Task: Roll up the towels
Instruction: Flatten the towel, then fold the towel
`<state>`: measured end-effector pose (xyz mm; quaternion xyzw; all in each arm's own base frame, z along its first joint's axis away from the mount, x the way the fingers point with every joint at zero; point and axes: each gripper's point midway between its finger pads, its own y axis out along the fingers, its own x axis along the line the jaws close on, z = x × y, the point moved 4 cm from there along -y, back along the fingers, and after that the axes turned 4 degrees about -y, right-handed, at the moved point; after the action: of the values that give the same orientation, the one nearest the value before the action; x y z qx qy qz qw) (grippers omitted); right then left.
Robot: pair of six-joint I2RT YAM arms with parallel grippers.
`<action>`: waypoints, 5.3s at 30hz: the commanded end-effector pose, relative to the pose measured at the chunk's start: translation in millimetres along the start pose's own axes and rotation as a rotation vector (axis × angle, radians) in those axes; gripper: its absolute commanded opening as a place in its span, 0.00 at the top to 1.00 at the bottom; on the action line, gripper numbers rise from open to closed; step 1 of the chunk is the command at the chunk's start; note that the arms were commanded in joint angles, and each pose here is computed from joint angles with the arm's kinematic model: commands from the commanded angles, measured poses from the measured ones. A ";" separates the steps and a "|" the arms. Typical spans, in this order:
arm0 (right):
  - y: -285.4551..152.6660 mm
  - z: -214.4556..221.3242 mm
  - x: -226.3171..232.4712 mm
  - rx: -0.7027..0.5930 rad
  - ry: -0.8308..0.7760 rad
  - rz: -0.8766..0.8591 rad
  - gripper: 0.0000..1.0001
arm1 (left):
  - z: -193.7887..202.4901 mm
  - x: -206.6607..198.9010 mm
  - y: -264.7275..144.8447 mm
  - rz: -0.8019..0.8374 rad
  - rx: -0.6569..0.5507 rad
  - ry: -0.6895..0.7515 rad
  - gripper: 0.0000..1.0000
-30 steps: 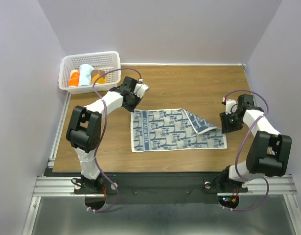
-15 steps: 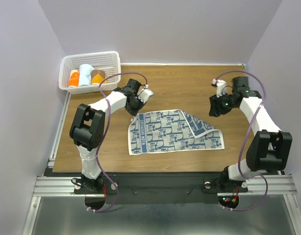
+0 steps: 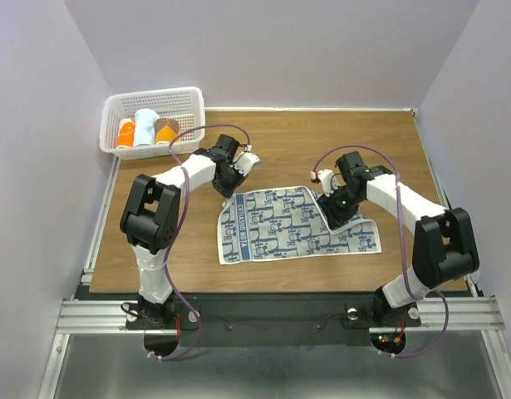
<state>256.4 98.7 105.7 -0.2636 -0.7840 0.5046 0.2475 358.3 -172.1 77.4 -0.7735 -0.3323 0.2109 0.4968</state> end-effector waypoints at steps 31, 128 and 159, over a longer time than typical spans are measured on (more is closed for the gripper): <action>-17.8 -24.9 -36.3 -0.022 -0.022 0.315 0.99 | -11.7 24.4 -18.6 -0.050 -0.047 0.014 1.00; -50.3 57.5 -76.7 0.042 -0.100 0.131 0.99 | 102.0 -15.0 -99.1 0.257 -0.134 0.542 1.00; 2.7 82.3 -73.6 0.118 -0.021 0.010 0.99 | 98.5 -15.3 -34.7 0.288 0.017 0.362 1.00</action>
<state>247.8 0.4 62.4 -0.2302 -0.7531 0.5564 0.2651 237.6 -113.1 57.8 -0.8299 -0.0943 0.1950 0.5142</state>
